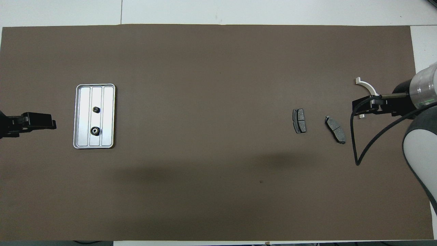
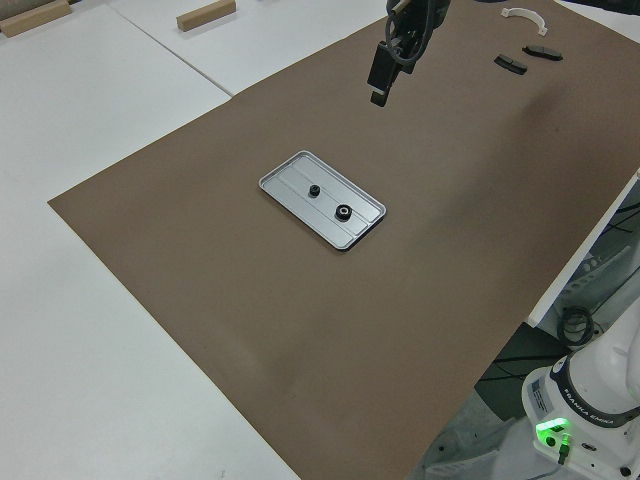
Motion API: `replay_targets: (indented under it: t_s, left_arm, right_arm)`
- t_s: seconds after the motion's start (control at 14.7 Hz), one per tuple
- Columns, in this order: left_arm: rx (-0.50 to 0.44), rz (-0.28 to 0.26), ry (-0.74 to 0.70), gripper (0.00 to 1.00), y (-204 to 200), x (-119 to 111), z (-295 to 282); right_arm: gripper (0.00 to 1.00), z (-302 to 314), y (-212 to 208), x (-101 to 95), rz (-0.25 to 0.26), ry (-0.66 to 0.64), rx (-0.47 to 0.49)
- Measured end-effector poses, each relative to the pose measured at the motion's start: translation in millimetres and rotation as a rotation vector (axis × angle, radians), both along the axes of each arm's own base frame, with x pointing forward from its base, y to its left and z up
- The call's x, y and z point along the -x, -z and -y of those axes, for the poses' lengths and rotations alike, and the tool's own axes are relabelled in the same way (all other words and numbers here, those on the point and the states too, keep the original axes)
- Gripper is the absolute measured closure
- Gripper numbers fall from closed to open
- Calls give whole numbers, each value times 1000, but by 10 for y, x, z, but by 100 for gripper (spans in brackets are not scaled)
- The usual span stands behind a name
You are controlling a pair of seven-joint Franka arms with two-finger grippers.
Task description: Pick bearing gear from pile to tray
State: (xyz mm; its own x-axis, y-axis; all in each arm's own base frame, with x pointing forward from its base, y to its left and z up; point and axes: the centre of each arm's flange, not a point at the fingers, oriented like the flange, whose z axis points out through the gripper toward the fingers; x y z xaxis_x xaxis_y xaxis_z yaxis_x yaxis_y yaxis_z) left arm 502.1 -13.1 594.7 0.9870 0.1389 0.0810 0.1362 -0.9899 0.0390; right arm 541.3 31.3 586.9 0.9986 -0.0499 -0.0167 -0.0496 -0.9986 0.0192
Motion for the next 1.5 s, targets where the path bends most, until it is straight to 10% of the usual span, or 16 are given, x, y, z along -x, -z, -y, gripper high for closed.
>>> replay_targets:
  t_s: [0.48, 1.02, 1.5]
  left_arm:
    - [10, -27, 2, 0, -40, -464, 35]
    - [4, -165, 74, 0, 99, -326, 250]
    - [-12, -174, 85, 0, 99, -314, 193]
  right_arm:
    - [0, 0, 0, 0, 0, 0, 0]
    - [0, 0, 0, 0, 0, 0, 0]
    - [0, 0, 0, 0, 0, 0, 0]
